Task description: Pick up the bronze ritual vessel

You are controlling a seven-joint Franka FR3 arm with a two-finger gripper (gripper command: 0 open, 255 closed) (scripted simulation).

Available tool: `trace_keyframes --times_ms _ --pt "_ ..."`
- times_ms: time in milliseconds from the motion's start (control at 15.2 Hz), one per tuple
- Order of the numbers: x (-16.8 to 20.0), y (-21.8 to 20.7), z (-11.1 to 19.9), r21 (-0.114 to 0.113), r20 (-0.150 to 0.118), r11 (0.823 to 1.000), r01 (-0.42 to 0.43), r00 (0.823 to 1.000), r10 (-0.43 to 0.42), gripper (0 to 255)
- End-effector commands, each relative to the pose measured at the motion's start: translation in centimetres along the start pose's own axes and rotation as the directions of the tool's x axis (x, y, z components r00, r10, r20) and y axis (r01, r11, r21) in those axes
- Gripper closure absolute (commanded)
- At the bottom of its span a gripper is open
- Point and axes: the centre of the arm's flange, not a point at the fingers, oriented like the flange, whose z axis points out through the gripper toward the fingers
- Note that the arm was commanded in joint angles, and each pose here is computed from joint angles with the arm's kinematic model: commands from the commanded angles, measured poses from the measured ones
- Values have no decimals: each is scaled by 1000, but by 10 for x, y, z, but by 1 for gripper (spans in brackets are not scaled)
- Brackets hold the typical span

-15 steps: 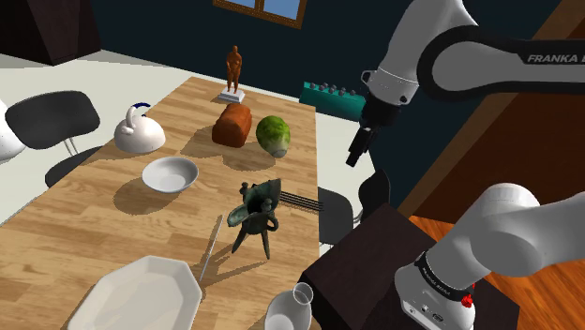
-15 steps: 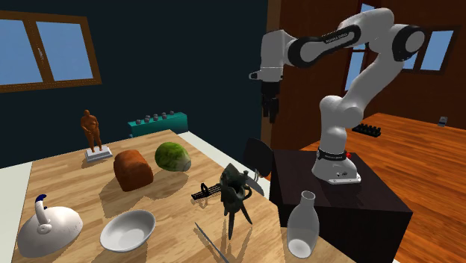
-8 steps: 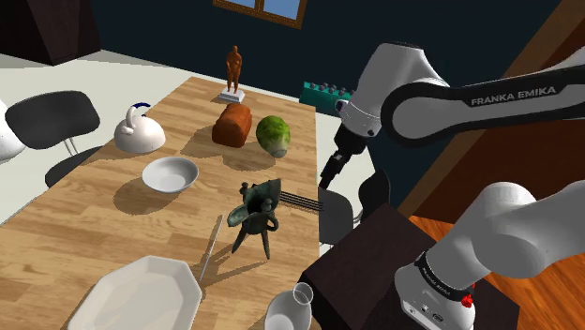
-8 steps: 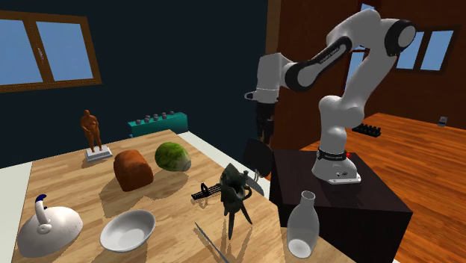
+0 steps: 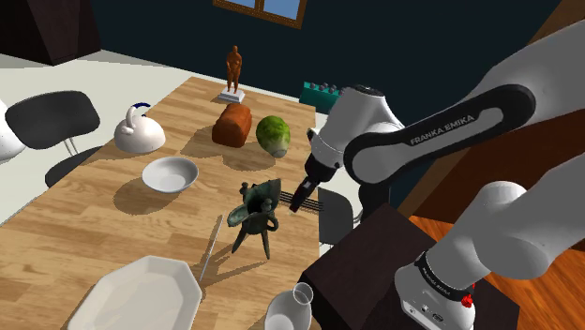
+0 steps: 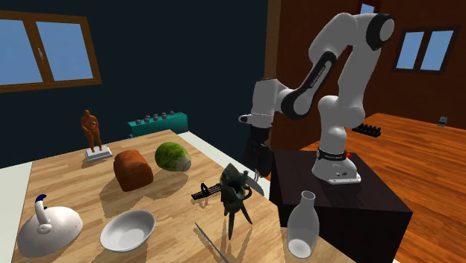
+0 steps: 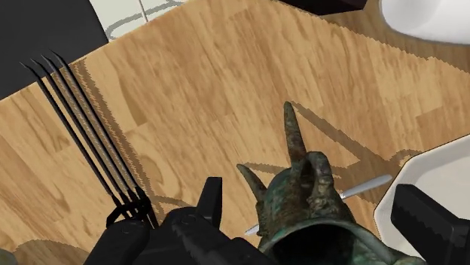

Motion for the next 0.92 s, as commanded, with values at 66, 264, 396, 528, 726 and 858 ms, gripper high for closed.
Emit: trace_keyframes --times_ms 66,264,396,528,726,858 --pt "10 -16 34 12 -27 1000 16 1000 -16 0" --pt "20 -31 68 23 -50 999 33 998 -32 0" --pt "22 -33 79 25 -55 999 36 998 -34 0" --pt "20 -33 89 25 -55 999 36 998 -34 0" --pt "18 -31 105 25 -55 999 36 998 -34 0" --pt "17 -30 113 25 -55 999 36 998 -34 0"
